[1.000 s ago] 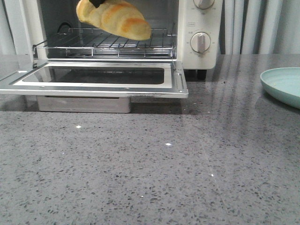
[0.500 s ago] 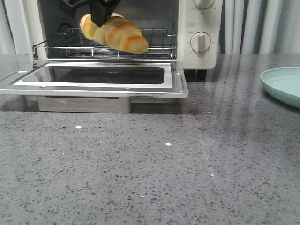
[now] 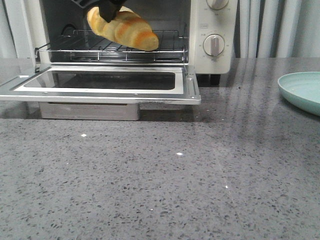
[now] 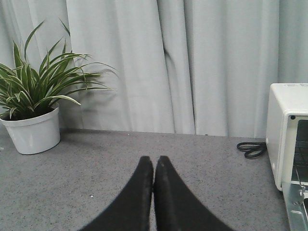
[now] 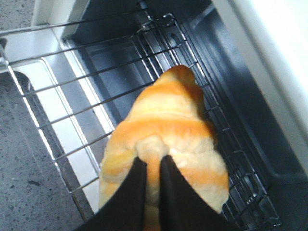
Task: Put bread in oven
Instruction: 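Lower the croissant onto the oven rack and open the right gripper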
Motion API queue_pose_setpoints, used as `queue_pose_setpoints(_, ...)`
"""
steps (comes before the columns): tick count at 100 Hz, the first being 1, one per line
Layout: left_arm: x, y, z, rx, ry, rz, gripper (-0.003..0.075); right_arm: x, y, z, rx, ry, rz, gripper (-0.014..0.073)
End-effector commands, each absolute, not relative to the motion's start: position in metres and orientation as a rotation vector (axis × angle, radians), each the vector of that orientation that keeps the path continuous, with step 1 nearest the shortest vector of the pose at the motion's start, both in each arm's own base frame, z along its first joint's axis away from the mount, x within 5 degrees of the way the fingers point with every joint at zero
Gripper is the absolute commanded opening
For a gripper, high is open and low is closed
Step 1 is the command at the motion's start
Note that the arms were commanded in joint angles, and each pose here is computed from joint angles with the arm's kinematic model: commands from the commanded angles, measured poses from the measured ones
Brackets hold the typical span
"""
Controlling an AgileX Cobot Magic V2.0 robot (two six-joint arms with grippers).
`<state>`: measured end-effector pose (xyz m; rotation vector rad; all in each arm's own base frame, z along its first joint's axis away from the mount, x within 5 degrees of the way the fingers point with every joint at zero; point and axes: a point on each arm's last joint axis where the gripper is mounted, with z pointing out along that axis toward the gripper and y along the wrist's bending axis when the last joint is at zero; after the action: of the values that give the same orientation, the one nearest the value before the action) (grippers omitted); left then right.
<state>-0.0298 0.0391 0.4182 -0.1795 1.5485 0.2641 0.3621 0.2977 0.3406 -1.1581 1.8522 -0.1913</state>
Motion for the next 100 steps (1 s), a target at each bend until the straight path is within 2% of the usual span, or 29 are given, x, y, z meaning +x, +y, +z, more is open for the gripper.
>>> queue_pose_setpoints(1, -0.027, 0.037, 0.429, -0.156, 1.489, 0.265, -0.0021, 0.358, 0.288, 0.383, -1.094, 1.705, -0.200, -0.0064)
queue_pose_setpoints(11, -0.027, 0.037, 0.429, -0.155, 1.489, 0.266, -0.0021, 0.358, 0.288, 0.383, -1.095, 1.704, -0.202, 0.0011)
queue_pose_setpoints(26, -0.027, 0.037, 0.429, -0.155, 1.489, 0.266, -0.0021, 0.358, 0.289, 0.383, -1.095, 1.702, -0.201, 0.0316)
queue_pose_setpoints(33, -0.027, 0.037, 0.429, -0.156, 1.490, 0.266, -0.0021, 0.358, 0.289, 0.383, -1.094, 1.702, -0.201, 0.0394)
queue_pose_setpoints(74, -0.032, 0.039, 0.426, -0.168, 1.492, 0.278, -0.0021, 0.353, 0.291, 0.384, -1.107, 1.713, -0.202, 0.0402)
queue_pose_setpoints(100, -0.061, 0.045, 0.415, -0.216, 1.466, 0.269, -0.0021, 0.324, 0.302, 0.401, -1.134, 1.695, -0.168, 0.0402)
